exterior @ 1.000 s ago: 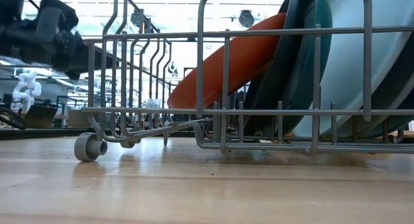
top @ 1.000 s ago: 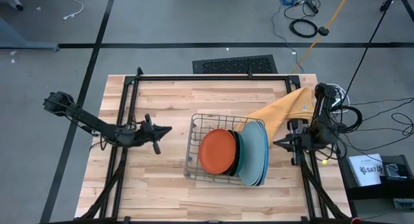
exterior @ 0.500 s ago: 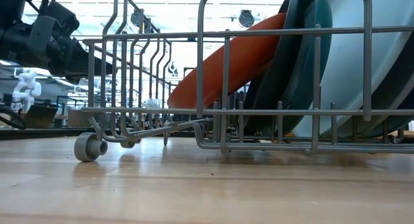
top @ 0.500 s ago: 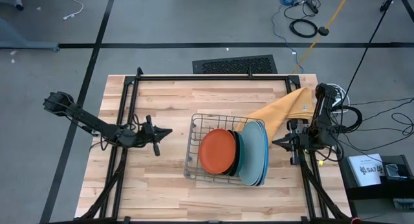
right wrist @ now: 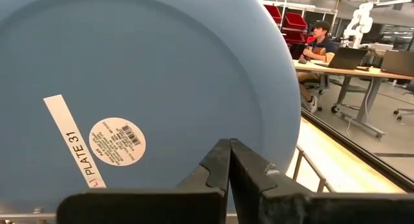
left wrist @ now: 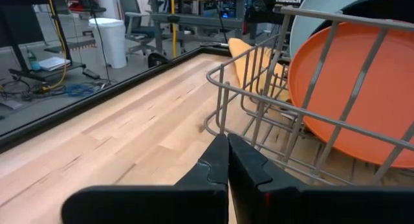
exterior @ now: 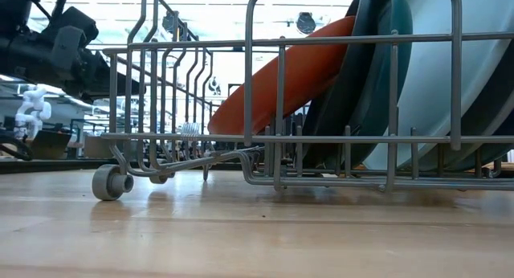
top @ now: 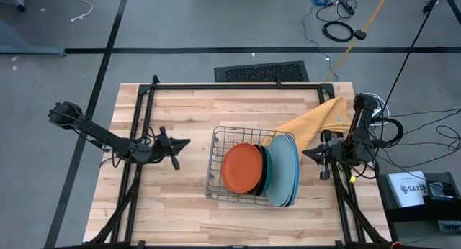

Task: Sort dishes
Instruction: Return to Home Position

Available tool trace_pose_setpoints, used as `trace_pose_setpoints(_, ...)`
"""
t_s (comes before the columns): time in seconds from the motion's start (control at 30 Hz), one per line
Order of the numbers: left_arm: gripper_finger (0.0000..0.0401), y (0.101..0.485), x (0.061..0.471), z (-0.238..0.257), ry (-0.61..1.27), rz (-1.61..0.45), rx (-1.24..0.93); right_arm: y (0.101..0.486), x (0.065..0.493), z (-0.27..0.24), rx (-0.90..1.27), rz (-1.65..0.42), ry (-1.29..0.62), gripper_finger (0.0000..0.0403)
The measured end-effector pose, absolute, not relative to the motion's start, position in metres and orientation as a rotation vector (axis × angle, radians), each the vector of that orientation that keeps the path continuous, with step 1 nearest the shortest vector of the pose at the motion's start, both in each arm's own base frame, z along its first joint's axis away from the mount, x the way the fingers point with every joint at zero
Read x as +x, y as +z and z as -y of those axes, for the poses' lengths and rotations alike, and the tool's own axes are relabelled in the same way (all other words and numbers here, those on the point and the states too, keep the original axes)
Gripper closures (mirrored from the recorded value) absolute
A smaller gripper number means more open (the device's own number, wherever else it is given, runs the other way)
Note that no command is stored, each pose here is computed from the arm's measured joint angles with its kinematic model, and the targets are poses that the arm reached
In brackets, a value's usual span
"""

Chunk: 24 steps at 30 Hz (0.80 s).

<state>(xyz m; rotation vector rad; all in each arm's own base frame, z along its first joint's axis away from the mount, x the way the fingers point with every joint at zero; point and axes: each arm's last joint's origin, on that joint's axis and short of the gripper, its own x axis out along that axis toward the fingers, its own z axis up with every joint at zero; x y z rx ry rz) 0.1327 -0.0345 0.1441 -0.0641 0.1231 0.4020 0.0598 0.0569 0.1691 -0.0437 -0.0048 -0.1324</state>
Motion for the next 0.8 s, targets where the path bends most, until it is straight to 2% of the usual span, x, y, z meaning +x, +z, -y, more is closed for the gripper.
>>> trace_pose_setpoints(0.43, 0.0401, 0.1439, 0.1326, 0.0345, 0.402, -0.124, -0.064, 0.1693, 0.0598, -0.0571, -0.048, 0.006, -0.128, 0.0397)
trace_pose_setpoints(0.63, 0.0401, 0.1439, 0.1326, 0.0345, 0.402, -0.123, -0.065, 0.1693, 0.0598, -0.0571, -0.185, -0.003, -0.128, 0.0396)
trace_pose_setpoints(0.8, 0.0401, 0.1439, 0.1326, 0.0345, 0.402, -0.123, -0.065, 0.1693, 0.0598, -0.0571, -0.201, -0.004, -0.128, 0.0396)
